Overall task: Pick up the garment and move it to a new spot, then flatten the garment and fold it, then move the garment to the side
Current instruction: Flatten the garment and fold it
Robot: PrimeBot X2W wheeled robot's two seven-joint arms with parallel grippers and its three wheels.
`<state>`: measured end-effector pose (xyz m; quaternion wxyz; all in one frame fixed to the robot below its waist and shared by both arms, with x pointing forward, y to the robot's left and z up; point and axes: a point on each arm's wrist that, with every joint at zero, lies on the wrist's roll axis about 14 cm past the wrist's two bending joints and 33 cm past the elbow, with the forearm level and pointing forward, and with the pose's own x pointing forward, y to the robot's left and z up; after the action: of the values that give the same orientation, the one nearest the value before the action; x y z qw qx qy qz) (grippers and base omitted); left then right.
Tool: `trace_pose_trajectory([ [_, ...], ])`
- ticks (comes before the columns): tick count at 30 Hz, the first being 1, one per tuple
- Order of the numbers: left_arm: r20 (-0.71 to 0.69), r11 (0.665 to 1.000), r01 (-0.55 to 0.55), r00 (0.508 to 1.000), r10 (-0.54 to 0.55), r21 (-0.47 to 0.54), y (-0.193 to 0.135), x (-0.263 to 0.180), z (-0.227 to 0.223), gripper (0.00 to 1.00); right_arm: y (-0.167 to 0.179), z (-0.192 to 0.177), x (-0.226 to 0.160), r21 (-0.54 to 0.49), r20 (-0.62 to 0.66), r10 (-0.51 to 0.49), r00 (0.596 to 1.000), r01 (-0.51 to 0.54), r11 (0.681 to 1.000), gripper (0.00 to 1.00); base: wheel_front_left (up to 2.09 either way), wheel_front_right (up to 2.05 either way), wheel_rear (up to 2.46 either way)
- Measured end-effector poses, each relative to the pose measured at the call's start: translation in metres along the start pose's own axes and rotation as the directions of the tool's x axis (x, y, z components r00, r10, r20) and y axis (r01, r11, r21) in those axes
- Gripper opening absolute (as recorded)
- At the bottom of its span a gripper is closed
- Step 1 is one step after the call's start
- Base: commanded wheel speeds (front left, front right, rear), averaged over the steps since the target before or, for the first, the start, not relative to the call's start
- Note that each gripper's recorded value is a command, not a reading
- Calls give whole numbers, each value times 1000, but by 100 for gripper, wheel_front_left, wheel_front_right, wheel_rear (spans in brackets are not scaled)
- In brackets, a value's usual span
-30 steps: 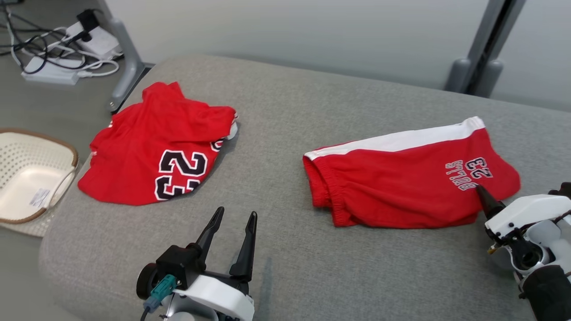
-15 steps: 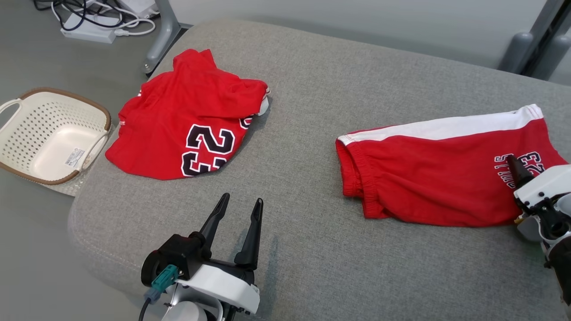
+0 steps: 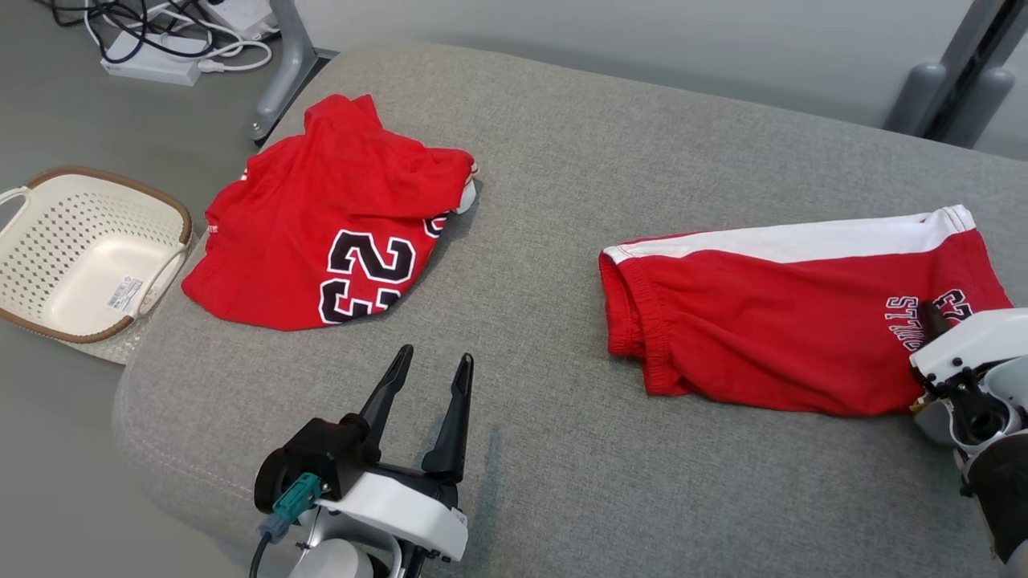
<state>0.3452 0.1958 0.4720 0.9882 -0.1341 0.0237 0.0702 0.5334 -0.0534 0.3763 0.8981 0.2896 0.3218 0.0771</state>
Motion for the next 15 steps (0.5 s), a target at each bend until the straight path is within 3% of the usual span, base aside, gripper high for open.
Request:
trace_pose_trajectory([
  [15,27,995,98,995,-98,-20,-29,-11,4,100,-55,12,-66,101,184,-118,976,101,990,0,0,0,0],
])
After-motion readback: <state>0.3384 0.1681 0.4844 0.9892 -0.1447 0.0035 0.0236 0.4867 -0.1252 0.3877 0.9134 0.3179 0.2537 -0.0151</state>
